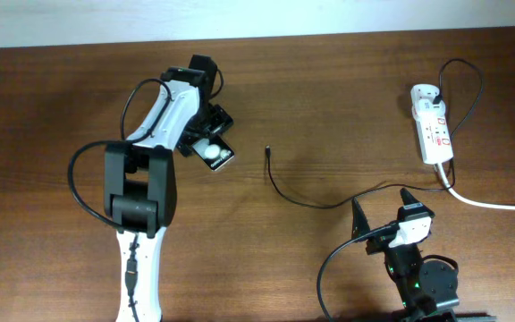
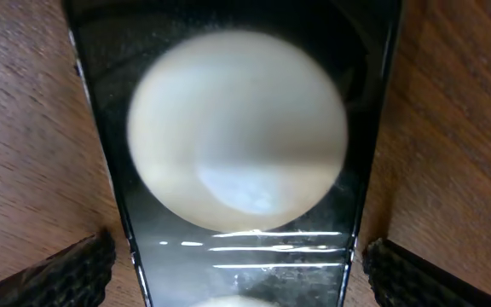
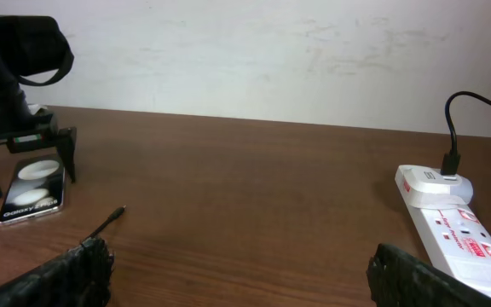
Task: Plug charger to phone and switch on socket
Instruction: 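Move the left gripper over the black phone and grasp it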
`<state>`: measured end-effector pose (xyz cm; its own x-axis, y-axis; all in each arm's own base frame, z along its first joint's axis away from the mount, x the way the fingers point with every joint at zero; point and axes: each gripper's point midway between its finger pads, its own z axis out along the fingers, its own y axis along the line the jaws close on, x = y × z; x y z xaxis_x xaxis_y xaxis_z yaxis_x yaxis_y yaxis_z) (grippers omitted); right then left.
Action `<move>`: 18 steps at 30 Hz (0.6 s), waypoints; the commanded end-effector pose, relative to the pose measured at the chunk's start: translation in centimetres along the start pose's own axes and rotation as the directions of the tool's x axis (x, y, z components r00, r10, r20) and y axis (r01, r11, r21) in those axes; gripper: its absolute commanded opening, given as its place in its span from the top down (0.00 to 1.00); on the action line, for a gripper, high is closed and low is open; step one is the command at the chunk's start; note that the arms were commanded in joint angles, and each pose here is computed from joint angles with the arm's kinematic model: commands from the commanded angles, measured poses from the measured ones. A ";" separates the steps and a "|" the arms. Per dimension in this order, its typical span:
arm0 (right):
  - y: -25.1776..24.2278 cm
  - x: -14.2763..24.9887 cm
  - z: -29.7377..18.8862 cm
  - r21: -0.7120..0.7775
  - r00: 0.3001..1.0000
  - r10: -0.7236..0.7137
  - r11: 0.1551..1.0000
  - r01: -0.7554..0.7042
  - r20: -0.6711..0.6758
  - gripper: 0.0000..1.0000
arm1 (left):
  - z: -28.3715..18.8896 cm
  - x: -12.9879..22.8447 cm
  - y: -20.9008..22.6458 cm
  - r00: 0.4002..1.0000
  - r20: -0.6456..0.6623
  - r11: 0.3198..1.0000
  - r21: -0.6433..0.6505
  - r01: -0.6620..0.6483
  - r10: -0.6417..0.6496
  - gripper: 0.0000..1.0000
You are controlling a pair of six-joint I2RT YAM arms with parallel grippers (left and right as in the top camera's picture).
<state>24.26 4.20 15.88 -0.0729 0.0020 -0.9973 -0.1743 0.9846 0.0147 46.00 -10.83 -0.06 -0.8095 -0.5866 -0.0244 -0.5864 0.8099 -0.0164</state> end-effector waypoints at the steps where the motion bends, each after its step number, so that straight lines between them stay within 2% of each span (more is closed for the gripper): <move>1: 0.0 0.2 0.0 -0.003 1.000 -0.006 1.000 0.006 -0.002 0.01 | 4.0 0.0 2.3 0.997 -0.049 0.995 -0.087 0.049 -0.054 0.01; 14: 0.0 0.2 0.0 -0.003 1.000 -0.006 1.000 0.006 -0.002 0.01 | 4.1 -0.9 2.0 0.999 -0.007 0.996 -0.074 0.050 -0.051 0.00; 18: 0.0 0.2 0.0 -0.003 1.000 -0.006 1.000 0.006 -0.002 0.01 | 4.1 -1.0 1.9 0.999 -0.004 0.996 -0.071 0.051 -0.051 0.04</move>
<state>24.26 4.20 15.88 -0.0730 0.0023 -0.9973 -0.1743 0.9846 0.0151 46.71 -9.99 -0.05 -0.7889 -0.6123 -0.0531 -0.6122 0.7905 -0.0190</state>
